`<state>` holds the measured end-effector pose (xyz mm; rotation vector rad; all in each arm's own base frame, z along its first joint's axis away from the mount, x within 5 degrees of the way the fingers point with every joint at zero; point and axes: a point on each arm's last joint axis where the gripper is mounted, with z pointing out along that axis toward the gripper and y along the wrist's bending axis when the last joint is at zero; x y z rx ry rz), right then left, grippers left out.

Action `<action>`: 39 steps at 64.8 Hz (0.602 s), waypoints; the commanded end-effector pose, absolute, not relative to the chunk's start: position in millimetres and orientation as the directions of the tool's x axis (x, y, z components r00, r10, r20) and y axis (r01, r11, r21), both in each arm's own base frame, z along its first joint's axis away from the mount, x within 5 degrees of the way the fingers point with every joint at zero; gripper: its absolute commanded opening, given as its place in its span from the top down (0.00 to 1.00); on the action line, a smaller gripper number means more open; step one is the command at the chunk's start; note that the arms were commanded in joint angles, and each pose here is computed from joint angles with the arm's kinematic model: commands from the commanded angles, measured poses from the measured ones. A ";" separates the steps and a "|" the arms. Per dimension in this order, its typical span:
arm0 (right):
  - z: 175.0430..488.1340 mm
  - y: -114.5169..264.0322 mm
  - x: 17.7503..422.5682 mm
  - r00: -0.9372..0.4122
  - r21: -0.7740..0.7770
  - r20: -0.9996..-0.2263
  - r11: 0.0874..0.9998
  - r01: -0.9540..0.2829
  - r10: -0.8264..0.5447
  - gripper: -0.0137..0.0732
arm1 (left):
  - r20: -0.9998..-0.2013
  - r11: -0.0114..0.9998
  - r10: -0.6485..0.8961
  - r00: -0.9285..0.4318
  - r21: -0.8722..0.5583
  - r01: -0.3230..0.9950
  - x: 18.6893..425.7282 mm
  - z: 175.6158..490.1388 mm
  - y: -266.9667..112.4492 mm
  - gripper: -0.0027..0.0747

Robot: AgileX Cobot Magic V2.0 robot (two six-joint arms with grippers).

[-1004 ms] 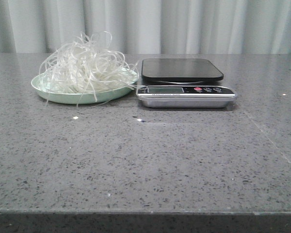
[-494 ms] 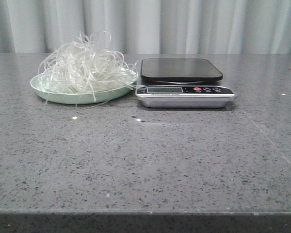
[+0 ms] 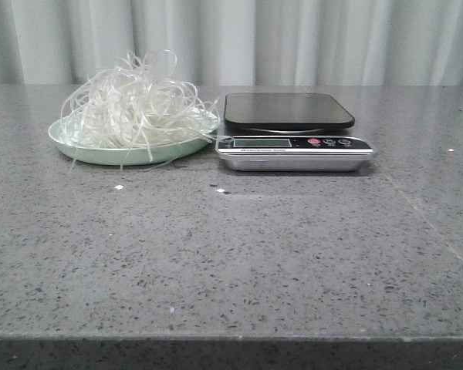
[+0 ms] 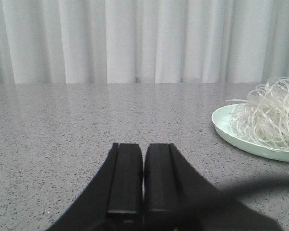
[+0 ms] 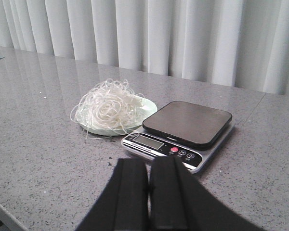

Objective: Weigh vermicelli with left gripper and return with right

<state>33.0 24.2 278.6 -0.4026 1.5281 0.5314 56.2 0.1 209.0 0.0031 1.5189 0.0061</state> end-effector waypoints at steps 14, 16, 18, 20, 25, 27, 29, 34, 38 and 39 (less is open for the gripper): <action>293.4 22.7 32.5 0.051 0.068 -0.992 0.829 -0.555 0.115 0.63 | -0.988 1.000 -0.004 0.154 -0.005 -0.006 53.7 216.1 0.4 0.79; 293.4 22.7 32.5 0.051 0.068 -0.992 0.829 -0.555 0.115 0.63 | -0.988 1.000 -0.004 0.154 -0.005 -0.006 53.7 216.1 0.4 0.79; 293.4 22.7 32.5 0.051 0.068 -0.992 0.829 -0.555 0.115 0.63 | -0.988 1.000 -0.004 0.154 -0.005 -0.006 53.7 216.1 0.4 0.79; 293.1 22.8 32.7 0.051 0.068 -0.992 0.829 -0.554 0.115 0.63 | -0.988 1.000 -0.004 0.154 -0.005 -0.006 53.7 216.1 0.4 0.79; 289.5 23.5 34.5 0.061 0.068 -0.991 0.832 -0.550 0.121 0.63 | -0.988 1.000 -0.004 0.154 -0.005 -0.006 53.7 216.1 0.4 0.79; 287.4 23.6 35.6 0.064 0.068 -0.990 0.837 -0.543 0.122 0.63 | -0.988 1.000 -0.004 0.154 -0.005 -0.006 53.7 216.1 0.4 0.79; 285.2 23.2 37.0 0.072 0.060 -0.991 0.850 -0.523 0.114 0.63 | -0.988 1.000 -0.004 0.154 -0.005 -0.006 53.7 216.1 0.4 0.79; 279.5 21.4 40.8 0.099 0.028 -0.992 0.887 -0.461 0.083 0.63 | -0.988 1.000 -0.004 0.154 -0.005 -0.006 53.7 216.1 0.4 0.79; 273.6 18.9 44.4 0.112 0.010 -0.992 0.921 -0.390 0.058 0.63 | -0.988 1.000 -0.004 0.154 -0.005 -0.006 53.7 216.1 0.4 0.79; 271.2 17.8 45.6 0.113 0.009 -0.992 0.932 -0.362 0.053 0.63 | -0.988 1.000 -0.004 0.154 -0.005 -0.006 53.7 216.1 0.4 0.79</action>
